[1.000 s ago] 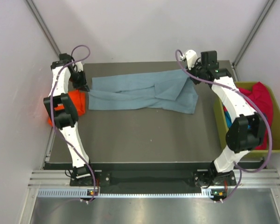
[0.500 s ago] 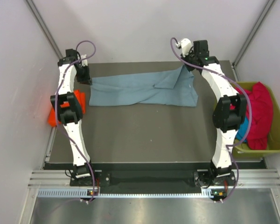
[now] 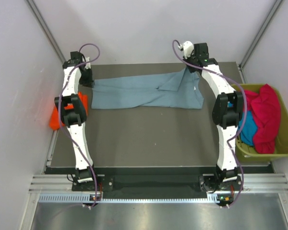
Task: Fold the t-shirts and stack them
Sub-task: Fold the tshirt
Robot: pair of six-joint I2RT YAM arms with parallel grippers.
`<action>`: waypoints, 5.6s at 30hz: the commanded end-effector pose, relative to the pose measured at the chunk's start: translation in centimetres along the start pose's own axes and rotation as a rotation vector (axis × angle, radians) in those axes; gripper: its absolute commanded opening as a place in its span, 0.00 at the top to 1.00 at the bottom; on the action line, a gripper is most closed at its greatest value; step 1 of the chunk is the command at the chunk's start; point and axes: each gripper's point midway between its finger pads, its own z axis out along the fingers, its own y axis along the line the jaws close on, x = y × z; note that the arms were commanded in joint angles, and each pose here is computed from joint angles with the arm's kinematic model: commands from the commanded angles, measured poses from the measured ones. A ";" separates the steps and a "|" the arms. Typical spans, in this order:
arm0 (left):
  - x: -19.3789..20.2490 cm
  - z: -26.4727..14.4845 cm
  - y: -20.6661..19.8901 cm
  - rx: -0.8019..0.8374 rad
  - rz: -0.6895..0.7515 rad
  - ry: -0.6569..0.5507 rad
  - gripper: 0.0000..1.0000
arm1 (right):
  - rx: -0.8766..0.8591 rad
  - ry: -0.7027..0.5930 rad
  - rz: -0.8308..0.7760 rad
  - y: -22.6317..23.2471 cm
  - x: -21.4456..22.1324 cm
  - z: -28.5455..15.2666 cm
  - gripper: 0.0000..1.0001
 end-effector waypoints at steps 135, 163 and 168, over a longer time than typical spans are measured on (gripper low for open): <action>12.4 -1.2 -8.7 0.106 -0.095 0.259 0.54 | -0.420 0.109 0.541 12.5 4.5 3.2 0.68; 12.5 -0.6 -8.7 0.106 -0.096 0.266 0.54 | -0.441 0.034 0.532 13.6 1.3 4.5 1.00; 12.7 -0.6 -8.7 0.106 -0.095 0.270 0.54 | -0.419 -0.036 0.523 12.4 -1.0 4.7 1.00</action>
